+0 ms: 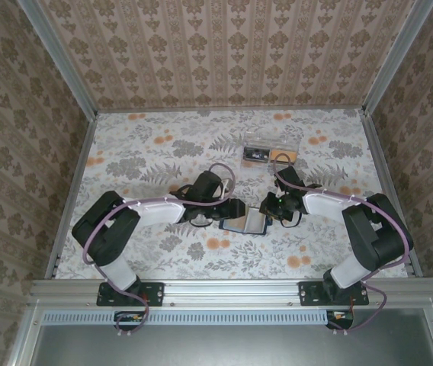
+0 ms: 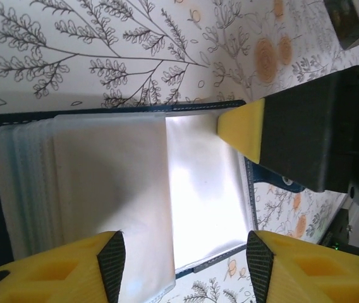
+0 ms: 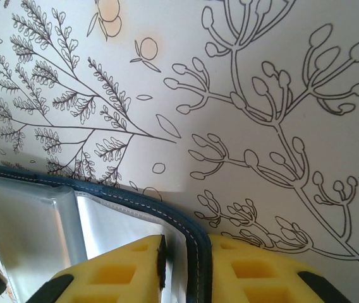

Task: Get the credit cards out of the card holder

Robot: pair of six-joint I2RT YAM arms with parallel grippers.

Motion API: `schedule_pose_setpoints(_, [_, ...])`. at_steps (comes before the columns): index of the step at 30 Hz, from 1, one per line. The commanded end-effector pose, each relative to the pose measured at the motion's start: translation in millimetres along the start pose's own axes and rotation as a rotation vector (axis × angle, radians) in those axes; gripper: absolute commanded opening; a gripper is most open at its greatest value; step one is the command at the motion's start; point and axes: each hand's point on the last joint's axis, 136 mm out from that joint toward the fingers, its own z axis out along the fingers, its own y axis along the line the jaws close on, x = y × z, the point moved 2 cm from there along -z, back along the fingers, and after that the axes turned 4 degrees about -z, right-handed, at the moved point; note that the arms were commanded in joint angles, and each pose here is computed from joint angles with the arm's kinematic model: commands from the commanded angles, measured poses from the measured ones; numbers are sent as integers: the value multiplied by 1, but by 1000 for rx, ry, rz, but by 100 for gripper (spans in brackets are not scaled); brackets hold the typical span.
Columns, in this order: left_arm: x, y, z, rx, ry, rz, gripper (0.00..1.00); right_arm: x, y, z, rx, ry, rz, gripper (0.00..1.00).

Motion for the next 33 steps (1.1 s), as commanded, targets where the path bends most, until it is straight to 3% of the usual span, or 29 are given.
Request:
schedule_pose_setpoints(1, [6, 13, 4, -42, 15, 5, 57, 1, -2, 1, 22, 9, -13, 26])
schedule_pose_setpoints(19, [3, 21, -16, -102, -75, 31, 57, 3, -2, 7, 22, 22, -11, 26])
schedule_pose_setpoints(33, [15, 18, 5, -70, 8, 32, 57, 3, 1, 9, 17, 23, -13, 26])
